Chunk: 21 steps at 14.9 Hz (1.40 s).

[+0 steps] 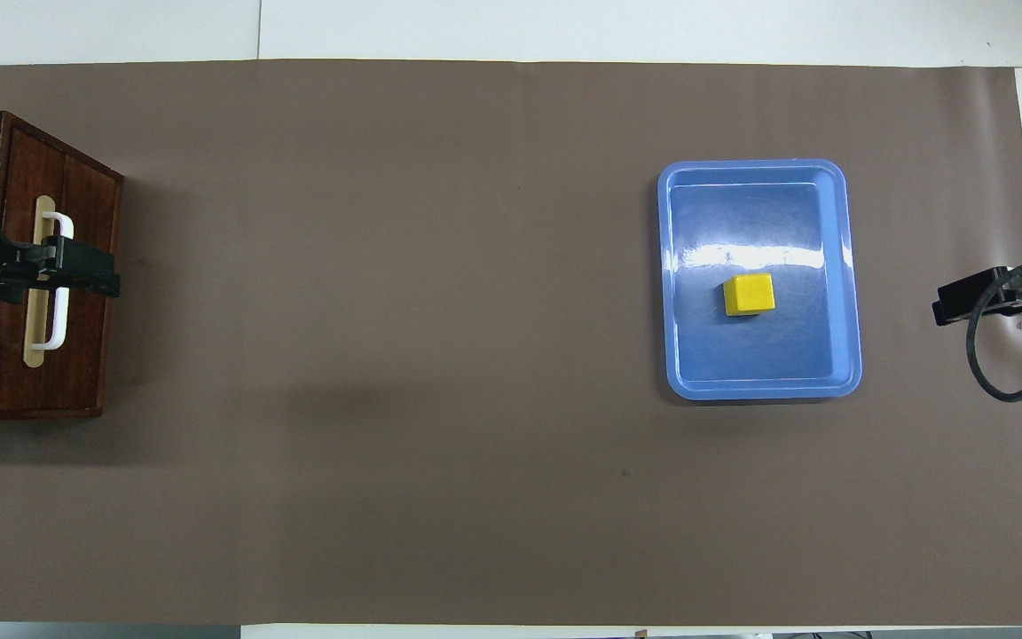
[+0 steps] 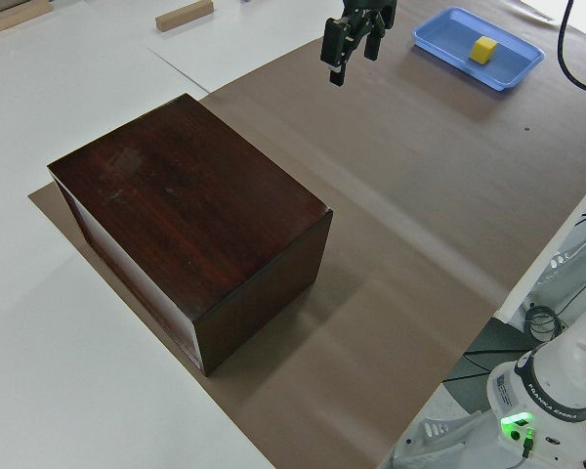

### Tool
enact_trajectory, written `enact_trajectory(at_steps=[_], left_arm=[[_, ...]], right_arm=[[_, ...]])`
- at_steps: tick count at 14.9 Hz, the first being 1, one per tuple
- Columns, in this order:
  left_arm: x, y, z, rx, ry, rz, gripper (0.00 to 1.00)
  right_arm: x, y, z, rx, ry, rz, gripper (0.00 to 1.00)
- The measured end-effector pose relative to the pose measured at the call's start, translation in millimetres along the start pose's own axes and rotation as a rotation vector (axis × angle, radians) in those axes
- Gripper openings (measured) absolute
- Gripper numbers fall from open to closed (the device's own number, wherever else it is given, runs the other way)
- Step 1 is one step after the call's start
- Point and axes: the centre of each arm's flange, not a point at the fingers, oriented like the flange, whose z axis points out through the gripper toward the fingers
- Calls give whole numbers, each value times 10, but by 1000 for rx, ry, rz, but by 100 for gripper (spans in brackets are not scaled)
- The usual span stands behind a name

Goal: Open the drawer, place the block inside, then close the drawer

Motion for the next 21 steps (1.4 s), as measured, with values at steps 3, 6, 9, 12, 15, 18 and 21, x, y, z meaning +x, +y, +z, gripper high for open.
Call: enact_trajectory(at_steps=[3, 6, 9, 12, 15, 18, 21], left_arm=[[0, 0, 0, 0, 0, 0, 100], [0, 0, 0, 0, 0, 1, 100], [20, 14, 11, 0, 14, 6, 100], [75, 37, 178, 88, 23, 36, 100], [248, 169, 532, 200, 21, 73, 100], [441, 141, 935, 279, 31, 95, 100], [528, 88, 1225, 364, 32, 138, 100]], right_arm=[[0, 2, 0, 0, 0, 0, 100], [-1, 2, -3, 0, 1, 0, 100], [0, -7, -5, 0, 1, -2, 100], [18, 30, -29, -2, 23, -23, 100], [119, 70, -13, -1, 87, 160, 100], [326, 100, 246, 13, 70, 378, 100], [628, 162, 459, 24, 42, 600, 100]])
